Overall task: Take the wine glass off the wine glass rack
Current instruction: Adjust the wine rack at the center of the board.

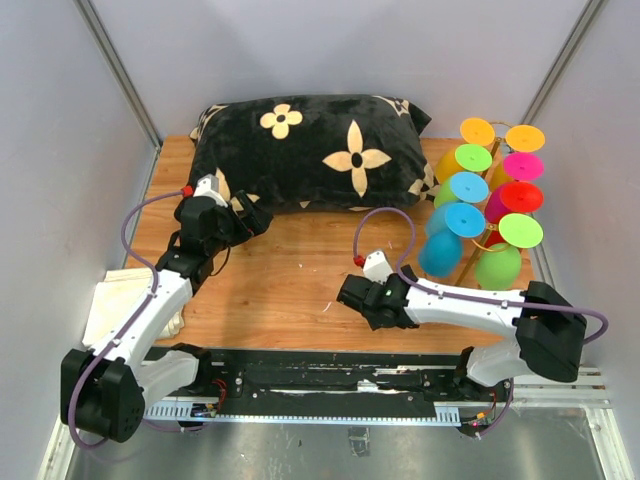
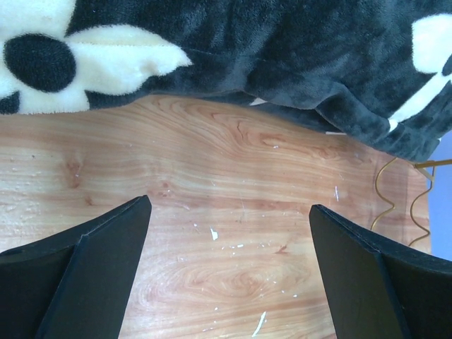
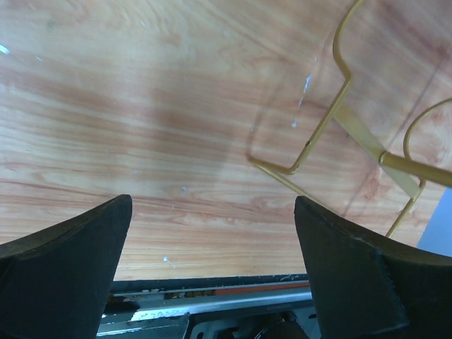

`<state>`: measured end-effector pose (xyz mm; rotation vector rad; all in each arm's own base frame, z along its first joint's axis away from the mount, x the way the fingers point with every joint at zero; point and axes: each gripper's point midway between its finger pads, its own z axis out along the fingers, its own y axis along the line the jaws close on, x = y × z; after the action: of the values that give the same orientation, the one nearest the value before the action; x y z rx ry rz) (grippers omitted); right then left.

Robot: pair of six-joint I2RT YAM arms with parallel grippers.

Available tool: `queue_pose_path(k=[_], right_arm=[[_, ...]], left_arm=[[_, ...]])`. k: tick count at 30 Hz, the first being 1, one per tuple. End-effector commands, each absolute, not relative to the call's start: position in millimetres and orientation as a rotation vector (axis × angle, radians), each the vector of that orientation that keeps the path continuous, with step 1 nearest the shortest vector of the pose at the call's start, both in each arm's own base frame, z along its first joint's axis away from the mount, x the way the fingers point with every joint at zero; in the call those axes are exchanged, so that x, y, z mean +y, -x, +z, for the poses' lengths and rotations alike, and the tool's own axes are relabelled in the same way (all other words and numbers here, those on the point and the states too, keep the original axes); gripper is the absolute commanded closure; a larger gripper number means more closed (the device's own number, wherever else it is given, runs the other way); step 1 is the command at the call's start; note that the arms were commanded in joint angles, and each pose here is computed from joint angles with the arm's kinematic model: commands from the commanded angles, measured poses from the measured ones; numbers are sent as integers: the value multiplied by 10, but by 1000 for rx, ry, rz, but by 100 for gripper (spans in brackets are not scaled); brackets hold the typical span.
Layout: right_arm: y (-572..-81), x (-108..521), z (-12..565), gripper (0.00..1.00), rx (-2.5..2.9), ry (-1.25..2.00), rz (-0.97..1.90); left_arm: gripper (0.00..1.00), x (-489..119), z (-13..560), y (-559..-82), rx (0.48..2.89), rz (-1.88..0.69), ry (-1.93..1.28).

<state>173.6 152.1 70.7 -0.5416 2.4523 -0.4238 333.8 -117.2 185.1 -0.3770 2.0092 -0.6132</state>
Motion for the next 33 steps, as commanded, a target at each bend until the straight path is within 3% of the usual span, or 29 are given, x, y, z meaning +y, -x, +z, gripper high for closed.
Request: queue_pose_path(k=[1, 11, 33], right_arm=[[-1600, 1310, 562, 2, 2487, 469, -520], [-1552, 1239, 214, 2, 2520, 425, -553], [-2081, 1064, -29, 2, 2424, 273, -643]], left_arm=[[0, -1158, 1895, -3302, 2001, -626, 383], [0, -1154, 1920, -3280, 2003, -626, 384], [0, -1141, 1924, -3215, 1995, -635, 393]])
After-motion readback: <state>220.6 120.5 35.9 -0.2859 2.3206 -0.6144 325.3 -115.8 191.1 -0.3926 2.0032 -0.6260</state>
